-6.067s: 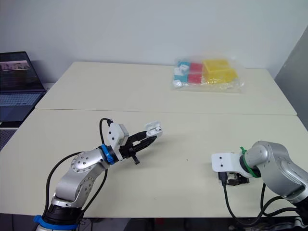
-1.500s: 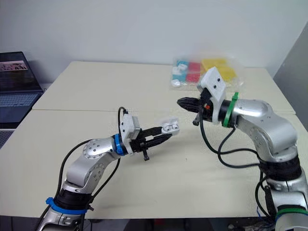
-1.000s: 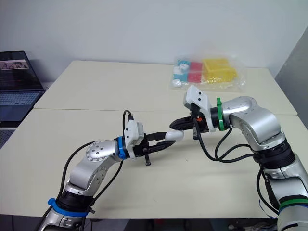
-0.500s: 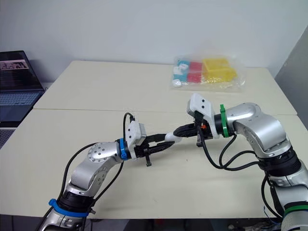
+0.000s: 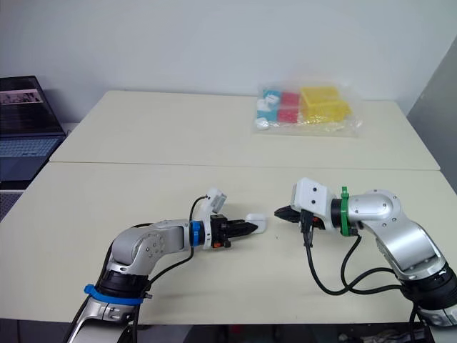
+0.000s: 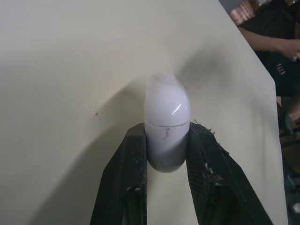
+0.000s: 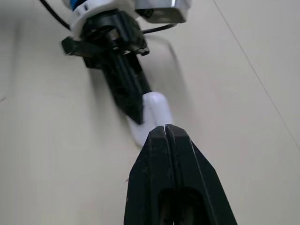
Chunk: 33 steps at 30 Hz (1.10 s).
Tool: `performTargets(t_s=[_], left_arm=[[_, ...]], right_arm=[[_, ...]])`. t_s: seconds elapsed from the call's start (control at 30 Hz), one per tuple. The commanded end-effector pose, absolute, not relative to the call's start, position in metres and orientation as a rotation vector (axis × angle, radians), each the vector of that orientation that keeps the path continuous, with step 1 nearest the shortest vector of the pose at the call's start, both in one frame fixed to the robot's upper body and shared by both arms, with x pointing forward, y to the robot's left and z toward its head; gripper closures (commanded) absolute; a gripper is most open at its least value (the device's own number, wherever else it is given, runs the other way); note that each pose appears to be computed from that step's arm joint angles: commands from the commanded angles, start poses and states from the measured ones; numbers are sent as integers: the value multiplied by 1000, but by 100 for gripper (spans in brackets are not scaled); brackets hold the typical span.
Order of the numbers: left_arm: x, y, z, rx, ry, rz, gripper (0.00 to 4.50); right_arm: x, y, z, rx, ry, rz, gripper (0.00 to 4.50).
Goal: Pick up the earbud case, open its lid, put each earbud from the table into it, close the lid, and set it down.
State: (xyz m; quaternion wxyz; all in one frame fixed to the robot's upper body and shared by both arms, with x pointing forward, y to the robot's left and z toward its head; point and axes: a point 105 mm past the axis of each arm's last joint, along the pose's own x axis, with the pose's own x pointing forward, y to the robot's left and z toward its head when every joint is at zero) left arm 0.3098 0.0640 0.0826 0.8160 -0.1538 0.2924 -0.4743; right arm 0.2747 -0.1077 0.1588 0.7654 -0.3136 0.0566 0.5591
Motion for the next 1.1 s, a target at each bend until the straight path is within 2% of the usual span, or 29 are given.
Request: performTargets(t_s=[0.03,0.1,0.13,0.27,0.43,0.47,0.5,0.57,0.63,0.8,0.9,1.0,1.1], left_arm=[[321,72,79,-385,662,-942,374],[321,76,76,-379,691,-935,374],[319,80,73,-358,710,-934,303],[313,97,68,-269,740,-922,187],[304,146,73,14,658,-904,44],[302,153,77,48,633,-901,13],[300,160,81,83,603,-896,0],[300,170,95,168,500,-898,0],[295,178,107,234,426,-913,0],[270,190,138,332,260,-1012,0],[262,205,153,421,183,-953,0],[262,213,144,530,257,-878,0],[256,210,149,507,213,-914,0]], right_arm=[[269,-109,170,-737,41,1199,450],[265,-108,169,-716,43,1213,450],[262,-108,169,-708,45,1223,450],[256,-108,168,-703,55,1248,450],[253,-113,171,-667,114,1247,450],[254,-114,172,-675,115,1243,433],[253,-115,173,-685,119,1246,414],[254,-118,175,-706,121,1253,360],[254,-121,179,-717,125,1256,287],[256,-132,187,-758,133,1261,116],[260,-141,192,-816,119,1243,11],[266,-146,194,-856,93,1233,2],[269,-148,194,-845,82,1226,2]])
